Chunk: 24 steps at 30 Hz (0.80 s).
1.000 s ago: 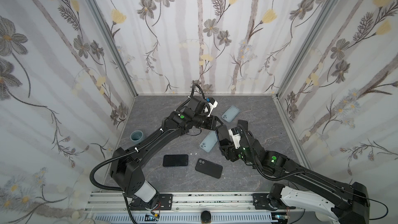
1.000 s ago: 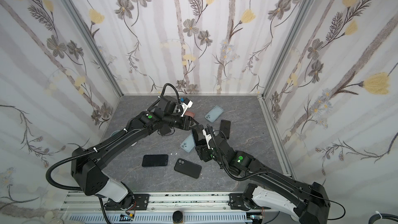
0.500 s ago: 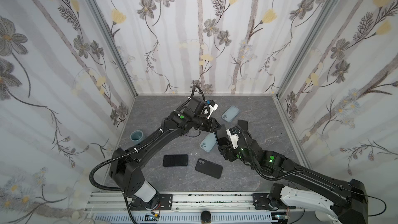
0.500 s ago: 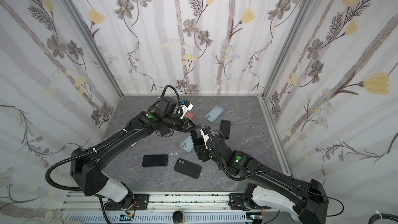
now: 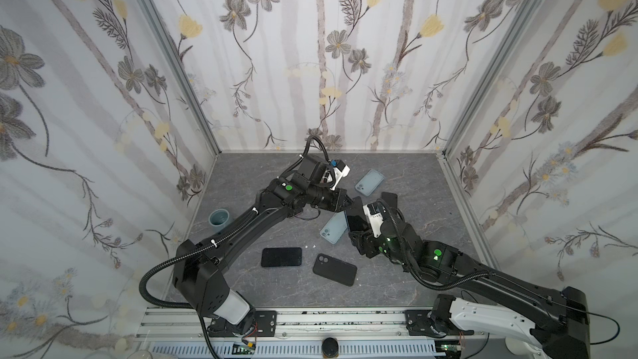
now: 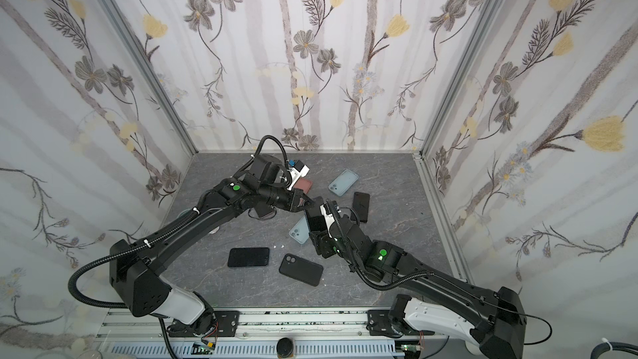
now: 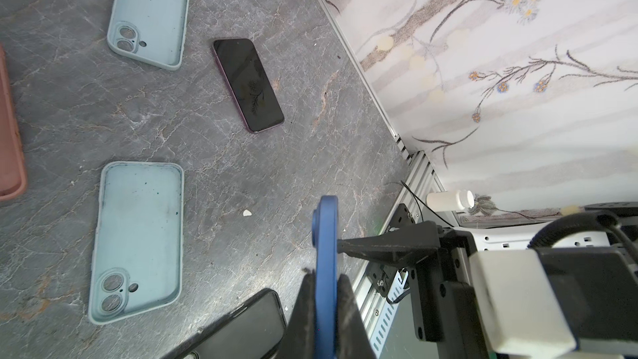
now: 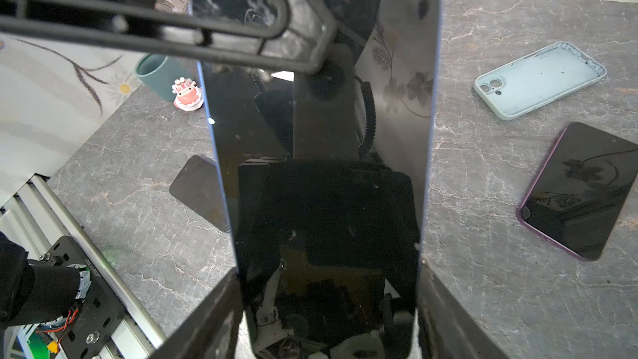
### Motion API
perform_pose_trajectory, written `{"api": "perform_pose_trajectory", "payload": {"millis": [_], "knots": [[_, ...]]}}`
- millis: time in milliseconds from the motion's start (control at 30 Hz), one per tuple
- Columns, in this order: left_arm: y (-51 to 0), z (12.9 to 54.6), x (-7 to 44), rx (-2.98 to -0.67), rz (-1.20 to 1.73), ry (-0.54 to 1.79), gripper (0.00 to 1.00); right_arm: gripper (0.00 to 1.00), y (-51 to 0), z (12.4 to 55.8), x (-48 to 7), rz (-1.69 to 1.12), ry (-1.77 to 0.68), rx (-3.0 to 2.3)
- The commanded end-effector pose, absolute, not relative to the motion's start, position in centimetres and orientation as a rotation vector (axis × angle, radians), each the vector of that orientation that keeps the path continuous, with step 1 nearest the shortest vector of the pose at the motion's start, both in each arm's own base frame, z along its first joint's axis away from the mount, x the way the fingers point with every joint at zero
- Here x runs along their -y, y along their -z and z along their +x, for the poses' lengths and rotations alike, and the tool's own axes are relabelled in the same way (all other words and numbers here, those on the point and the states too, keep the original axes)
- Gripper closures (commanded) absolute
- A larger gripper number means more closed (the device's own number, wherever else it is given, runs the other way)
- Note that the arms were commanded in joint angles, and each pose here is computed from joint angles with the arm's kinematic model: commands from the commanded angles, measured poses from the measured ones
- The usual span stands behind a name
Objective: Put the phone into the phone case
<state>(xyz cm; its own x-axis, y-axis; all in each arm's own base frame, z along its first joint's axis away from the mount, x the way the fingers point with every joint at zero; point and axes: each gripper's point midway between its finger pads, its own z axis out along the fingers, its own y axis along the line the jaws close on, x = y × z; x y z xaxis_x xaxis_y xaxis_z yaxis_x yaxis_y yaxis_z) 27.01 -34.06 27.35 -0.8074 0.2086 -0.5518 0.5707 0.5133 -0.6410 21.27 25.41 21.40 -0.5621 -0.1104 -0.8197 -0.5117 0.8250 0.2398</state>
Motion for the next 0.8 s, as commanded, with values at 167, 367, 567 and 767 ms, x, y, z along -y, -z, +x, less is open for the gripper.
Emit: {"api": "perform_pose_trajectory", "payload": {"millis": [167,367,567,767], "knots": [[-33.1,29.9,31.7,-2.142,0.435,1.207,1.00,0.01,-28.8,23.1,-24.3,-0.252,-0.633,-1.914],[-39.1,31.6,26.9,-1.870,0.186,1.181,1.00,0.00,-36.5,22.8,-23.1,-0.128,-0.787,-1.697],[-47.0,28.6,21.3,-1.412,0.033,1.238,1.00,0.00,-43.1,21.3,-22.0,-0.074,-1.009,-1.485],[-53.0,23.4,19.5,-1.099,0.110,1.411,1.00,0.22,-48.0,19.1,-23.2,-0.159,-1.286,-1.292]]}}
